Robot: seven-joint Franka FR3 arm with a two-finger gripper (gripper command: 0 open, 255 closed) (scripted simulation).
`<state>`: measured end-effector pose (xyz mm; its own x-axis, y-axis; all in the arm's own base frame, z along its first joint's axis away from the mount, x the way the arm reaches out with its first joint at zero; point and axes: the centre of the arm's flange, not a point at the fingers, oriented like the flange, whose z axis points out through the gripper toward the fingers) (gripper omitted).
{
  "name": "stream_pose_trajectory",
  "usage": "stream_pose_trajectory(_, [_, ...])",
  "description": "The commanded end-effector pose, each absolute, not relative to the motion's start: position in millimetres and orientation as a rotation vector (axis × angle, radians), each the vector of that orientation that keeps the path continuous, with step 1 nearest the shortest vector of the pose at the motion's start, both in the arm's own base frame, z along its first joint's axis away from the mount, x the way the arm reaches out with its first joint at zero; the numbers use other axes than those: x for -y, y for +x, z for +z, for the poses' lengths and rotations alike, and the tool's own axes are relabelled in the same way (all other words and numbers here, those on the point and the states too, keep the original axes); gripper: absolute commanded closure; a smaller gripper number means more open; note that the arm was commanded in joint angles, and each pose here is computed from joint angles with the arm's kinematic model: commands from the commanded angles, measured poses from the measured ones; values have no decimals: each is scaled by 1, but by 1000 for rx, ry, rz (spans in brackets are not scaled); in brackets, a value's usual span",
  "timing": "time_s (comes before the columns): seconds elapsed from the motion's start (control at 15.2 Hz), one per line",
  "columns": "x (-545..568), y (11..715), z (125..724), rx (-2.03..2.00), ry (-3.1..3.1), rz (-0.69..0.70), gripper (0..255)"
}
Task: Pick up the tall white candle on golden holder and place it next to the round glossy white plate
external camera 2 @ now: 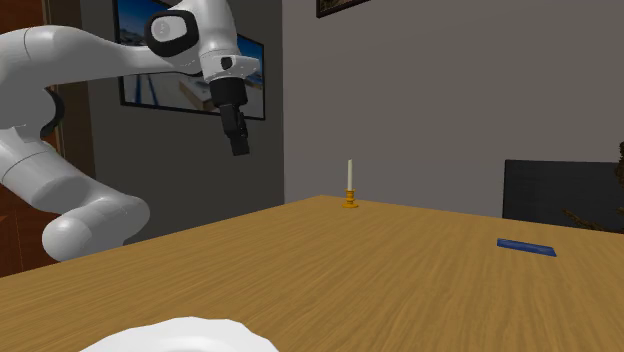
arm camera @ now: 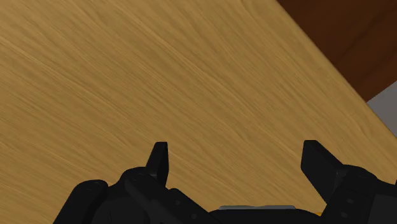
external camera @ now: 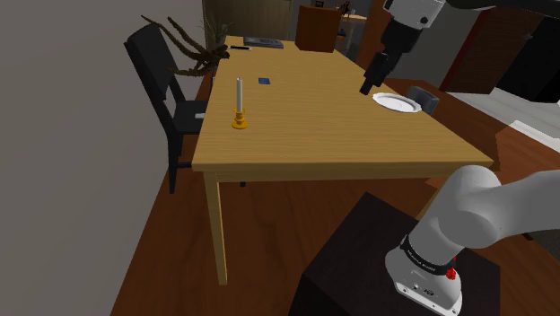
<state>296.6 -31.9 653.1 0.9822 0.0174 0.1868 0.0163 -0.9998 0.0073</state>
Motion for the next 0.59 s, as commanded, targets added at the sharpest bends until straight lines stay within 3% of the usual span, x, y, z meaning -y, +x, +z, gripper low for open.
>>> stream_pose_trajectory(0.0, [32, 297, 653, -27, 3122, 294, 0])
stream_pose_trajectory(0.53, [-31, 385, 655, 18, 3126, 259, 0])
